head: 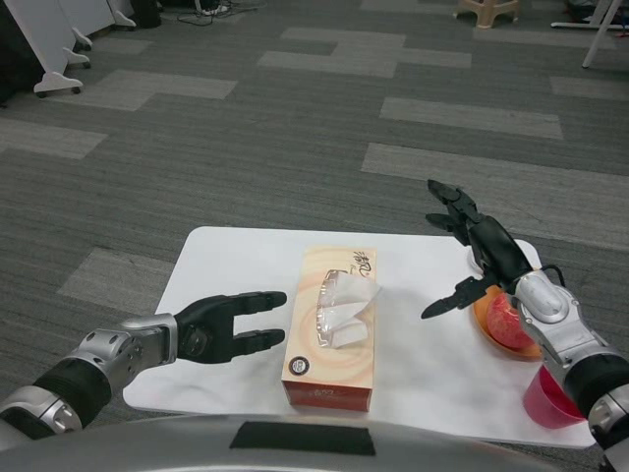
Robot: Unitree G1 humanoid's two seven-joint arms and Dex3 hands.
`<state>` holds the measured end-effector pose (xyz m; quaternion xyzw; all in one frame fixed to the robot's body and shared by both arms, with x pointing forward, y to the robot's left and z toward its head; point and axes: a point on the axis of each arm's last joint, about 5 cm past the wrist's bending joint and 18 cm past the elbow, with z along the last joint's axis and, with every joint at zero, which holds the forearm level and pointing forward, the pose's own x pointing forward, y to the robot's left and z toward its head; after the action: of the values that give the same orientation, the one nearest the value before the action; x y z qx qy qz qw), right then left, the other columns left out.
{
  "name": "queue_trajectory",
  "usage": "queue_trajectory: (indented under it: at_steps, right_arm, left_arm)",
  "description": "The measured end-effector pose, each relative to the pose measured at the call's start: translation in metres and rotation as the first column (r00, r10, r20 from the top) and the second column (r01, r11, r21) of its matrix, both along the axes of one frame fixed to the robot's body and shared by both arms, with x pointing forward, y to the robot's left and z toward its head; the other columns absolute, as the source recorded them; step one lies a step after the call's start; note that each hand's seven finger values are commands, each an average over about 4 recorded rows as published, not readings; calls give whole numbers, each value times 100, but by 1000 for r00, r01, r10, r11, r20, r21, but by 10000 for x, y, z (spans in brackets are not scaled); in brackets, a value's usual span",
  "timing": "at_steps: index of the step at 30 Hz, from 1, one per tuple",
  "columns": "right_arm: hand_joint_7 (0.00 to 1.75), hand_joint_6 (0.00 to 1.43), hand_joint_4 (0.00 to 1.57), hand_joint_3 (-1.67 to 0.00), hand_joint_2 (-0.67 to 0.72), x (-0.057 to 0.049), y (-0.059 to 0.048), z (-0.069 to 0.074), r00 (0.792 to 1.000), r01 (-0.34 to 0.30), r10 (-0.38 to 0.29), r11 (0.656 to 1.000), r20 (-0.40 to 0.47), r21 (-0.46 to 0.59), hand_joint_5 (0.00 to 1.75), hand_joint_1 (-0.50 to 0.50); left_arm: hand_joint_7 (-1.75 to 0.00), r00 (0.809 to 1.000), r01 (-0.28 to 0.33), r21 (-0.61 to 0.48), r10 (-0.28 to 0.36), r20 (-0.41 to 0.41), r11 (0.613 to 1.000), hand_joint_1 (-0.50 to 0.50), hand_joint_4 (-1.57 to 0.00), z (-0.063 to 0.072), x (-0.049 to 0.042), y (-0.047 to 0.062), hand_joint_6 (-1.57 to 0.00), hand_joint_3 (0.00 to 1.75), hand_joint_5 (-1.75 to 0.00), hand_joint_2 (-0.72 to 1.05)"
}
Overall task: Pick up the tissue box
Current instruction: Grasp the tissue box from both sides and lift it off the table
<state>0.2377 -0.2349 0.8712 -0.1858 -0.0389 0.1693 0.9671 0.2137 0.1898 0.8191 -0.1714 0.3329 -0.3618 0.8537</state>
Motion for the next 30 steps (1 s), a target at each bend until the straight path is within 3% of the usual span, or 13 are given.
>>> queue_trajectory:
  at_steps: [8, 12, 18, 22, 28, 30]
  right_arm:
    - [35, 0, 14, -8, 46, -8, 57, -10, 998, -57, 57, 998, -21, -1, 58, -34]
    - [56, 0, 16, -8, 60, -27, 67, -35, 996, -74, 74, 997, -39, -5, 63, -25]
    - [84, 7, 29, -4, 60, -44, 87, -66, 993, -99, 99, 995, -62, -10, 68, -19]
    - [87, 9, 33, -4, 60, -61, 86, -99, 990, -113, 111, 993, -87, -18, 68, -17]
    - [98, 9, 34, -8, 60, -127, 75, -233, 982, -107, 100, 994, -162, -35, 85, -20]
    - [98, 9, 34, -8, 60, -152, 73, -296, 977, -94, 85, 995, -195, -37, 87, -21]
  left_arm:
    - [0, 1000, -4, -7, 4, 18, 1000, 50, 0, 4, 46, -44, 0, 9, 0, -55]
    - [0, 1000, -12, -2, 12, 23, 1000, 50, 0, -8, 53, -39, 0, 9, 0, -55]
    - [0, 999, -24, 2, 24, 38, 1000, 50, 0, -18, 66, -38, 0, 9, 0, -55]
    - [0, 998, -29, 1, 29, 57, 1000, 50, 0, -9, 97, -63, 0, 9, 0, -55]
    - [0, 997, -36, 5, 35, 73, 999, 50, 0, -33, 106, -103, 0, 9, 0, -55]
    - [0, 996, -41, 13, 40, 86, 999, 50, 0, -44, 106, -103, 0, 9, 0, -44]
